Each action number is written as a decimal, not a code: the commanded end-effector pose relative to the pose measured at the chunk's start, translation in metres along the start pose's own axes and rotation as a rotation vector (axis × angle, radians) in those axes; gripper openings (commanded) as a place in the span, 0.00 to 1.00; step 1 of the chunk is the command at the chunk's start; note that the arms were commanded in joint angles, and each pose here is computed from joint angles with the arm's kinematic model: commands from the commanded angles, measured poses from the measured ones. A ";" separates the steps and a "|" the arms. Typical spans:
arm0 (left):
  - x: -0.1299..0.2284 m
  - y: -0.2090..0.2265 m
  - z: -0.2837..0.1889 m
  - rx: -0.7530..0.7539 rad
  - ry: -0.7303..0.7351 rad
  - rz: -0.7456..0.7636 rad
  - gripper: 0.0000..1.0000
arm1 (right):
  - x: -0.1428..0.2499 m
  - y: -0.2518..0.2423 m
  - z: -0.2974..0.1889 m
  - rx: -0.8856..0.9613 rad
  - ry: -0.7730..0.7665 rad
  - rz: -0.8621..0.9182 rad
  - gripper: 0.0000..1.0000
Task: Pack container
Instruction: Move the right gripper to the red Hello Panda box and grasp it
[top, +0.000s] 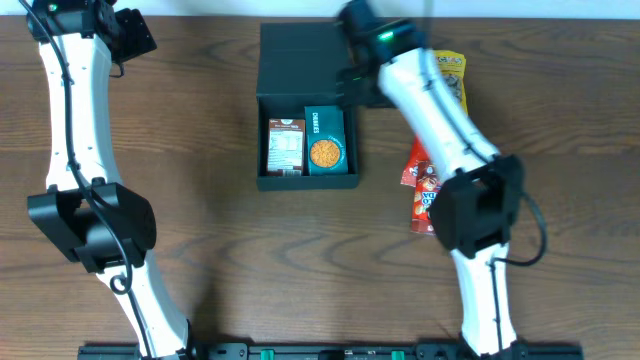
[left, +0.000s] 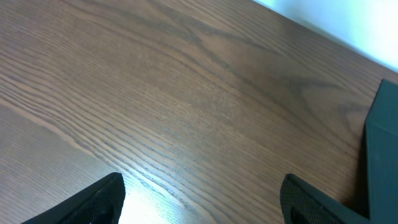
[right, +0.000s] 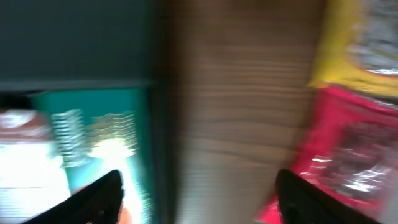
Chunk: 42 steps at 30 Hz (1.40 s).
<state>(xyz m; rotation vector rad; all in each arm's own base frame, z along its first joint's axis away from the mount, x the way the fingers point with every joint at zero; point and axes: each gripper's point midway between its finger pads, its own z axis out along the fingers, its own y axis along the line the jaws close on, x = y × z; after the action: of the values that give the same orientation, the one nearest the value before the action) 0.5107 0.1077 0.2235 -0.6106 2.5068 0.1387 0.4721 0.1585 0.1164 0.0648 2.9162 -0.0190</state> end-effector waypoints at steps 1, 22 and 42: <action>0.005 0.000 0.009 -0.001 0.025 0.009 0.81 | 0.007 -0.038 0.006 0.035 0.078 0.045 0.88; 0.007 0.000 0.009 -0.002 0.030 0.008 0.80 | 0.043 -0.098 -0.050 0.097 0.205 -0.202 0.99; 0.006 0.000 0.009 -0.001 0.028 0.006 0.80 | 0.165 -0.120 -0.010 0.042 0.227 0.055 0.99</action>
<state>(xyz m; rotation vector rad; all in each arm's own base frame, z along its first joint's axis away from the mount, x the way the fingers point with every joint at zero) 0.5108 0.1065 0.2233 -0.6083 2.5089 0.1294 0.3126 0.0414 0.1022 -0.0044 3.1206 -0.1210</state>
